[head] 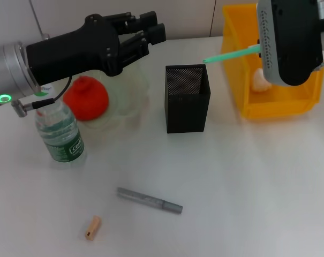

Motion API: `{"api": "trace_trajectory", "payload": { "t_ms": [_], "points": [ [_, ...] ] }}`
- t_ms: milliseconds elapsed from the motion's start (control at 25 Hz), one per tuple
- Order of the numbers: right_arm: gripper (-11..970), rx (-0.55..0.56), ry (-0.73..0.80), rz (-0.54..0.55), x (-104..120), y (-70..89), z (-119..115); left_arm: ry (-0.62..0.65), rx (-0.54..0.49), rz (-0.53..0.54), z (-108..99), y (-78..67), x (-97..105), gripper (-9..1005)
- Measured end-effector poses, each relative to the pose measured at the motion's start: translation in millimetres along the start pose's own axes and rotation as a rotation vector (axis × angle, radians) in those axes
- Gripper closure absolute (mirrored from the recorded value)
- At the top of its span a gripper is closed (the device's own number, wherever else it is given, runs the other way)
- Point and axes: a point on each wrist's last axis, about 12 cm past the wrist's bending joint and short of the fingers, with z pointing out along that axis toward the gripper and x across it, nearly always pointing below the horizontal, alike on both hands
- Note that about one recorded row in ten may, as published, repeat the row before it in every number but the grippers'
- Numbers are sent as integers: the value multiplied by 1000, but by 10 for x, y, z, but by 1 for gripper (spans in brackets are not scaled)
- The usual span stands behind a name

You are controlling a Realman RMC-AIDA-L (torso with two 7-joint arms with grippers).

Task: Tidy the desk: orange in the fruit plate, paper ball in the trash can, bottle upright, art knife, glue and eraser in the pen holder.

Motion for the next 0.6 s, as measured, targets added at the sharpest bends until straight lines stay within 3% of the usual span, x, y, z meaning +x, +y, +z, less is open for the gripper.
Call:
{"api": "trace_trajectory", "payload": {
  "t_ms": [320, 600],
  "points": [
    [773, 17, -9, -46, -71, -49, -13, -7, -11, -3, -36, -11, 24, 679],
    [771, 25, 3, -33, 21, -28, 10, -13, -21, 16, -61, 3, 6, 677]
  ]
}}
